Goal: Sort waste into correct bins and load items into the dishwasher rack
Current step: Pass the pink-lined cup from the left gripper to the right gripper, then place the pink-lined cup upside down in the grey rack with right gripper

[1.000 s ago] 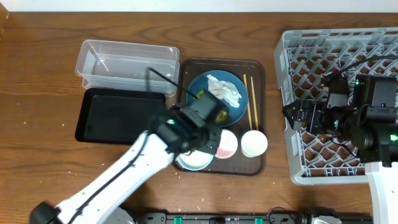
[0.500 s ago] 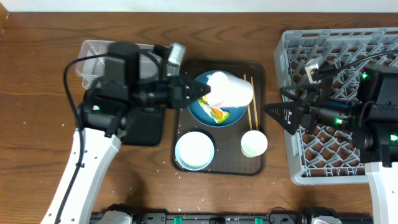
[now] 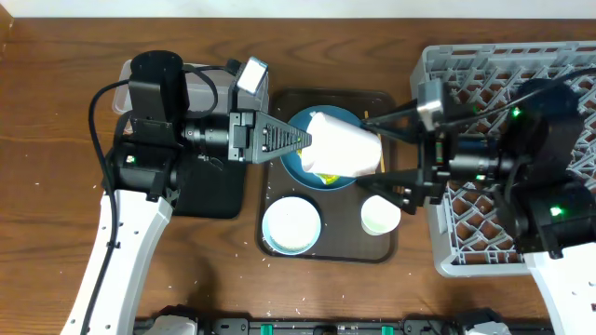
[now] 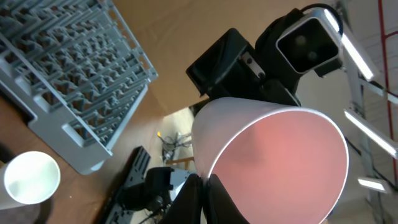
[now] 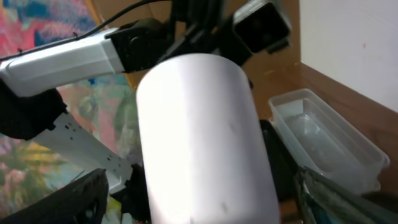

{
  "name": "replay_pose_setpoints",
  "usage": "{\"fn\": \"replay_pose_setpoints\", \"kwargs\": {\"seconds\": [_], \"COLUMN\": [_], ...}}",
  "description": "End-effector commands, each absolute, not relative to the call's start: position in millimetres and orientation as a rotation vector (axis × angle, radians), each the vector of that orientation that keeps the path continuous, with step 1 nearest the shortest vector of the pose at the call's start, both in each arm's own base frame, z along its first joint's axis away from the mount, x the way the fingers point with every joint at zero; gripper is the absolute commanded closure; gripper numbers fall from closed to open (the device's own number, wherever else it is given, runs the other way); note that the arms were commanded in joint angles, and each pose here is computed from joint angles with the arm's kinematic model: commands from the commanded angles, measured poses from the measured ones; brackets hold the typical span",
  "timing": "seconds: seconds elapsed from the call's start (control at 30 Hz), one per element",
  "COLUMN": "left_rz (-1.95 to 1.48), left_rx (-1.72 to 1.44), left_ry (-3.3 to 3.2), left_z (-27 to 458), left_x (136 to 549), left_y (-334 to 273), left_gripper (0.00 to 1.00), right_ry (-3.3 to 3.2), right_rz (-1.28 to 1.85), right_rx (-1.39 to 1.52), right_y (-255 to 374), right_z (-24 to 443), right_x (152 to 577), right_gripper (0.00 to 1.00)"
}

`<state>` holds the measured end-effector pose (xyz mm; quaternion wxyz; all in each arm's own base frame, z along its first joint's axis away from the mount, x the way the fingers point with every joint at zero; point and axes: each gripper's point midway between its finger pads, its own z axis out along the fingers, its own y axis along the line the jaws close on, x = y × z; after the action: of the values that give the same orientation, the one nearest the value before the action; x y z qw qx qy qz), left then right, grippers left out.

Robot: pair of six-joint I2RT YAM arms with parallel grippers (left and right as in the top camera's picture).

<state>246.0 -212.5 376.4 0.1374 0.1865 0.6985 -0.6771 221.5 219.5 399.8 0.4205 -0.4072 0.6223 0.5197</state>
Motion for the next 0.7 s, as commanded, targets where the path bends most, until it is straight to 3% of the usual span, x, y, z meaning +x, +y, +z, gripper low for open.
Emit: {"fn": "replay_pose_setpoints", "kwargs": {"seconds": [0.0, 0.13, 0.37, 0.47, 0.5, 0.57, 0.67], "left_rz": [-1.993, -1.993, -1.996, -1.992, -1.992, -1.988, -1.971], "left_rx": [0.577, 0.577, 0.58, 0.577, 0.576, 0.573, 0.574], "left_ry": [2.001, 2.001, 1.999, 2.001, 2.001, 2.001, 1.997], "left_z": [385.4, 385.4, 385.6, 385.4, 385.3, 385.1, 384.2], "left_x": [240.8, 240.7, 240.3, 240.9, 241.0, 241.6, 243.3], "left_y": [-211.1, -211.1, -211.1, -211.1, -211.2, -211.1, -211.2], "left_gripper": [0.94, 0.94, 0.94, 0.93, 0.83, 0.43, 0.33], "right_ry": [1.571, 1.596, 1.634, 1.623, 1.62, 1.609, 1.661], "right_rz": [1.323, 1.341, 1.391, 1.389, 1.385, 1.367, 1.288], "right_rx": [-1.014, -1.017, -1.014, -1.018, -1.018, -1.009, -0.883], "right_y": [229.2, 234.9, 238.4, 237.4, 236.6, 231.9, 208.1], "right_z": [406.4, 400.2, 390.5, 393.1, 394.4, 398.6, 403.2], "right_x": [215.4, 215.9, 221.0, 218.5, 217.6, 216.7, 229.0], "right_gripper": [0.11, 0.14, 0.43, 0.44, 0.44, 0.44, 0.47]}}
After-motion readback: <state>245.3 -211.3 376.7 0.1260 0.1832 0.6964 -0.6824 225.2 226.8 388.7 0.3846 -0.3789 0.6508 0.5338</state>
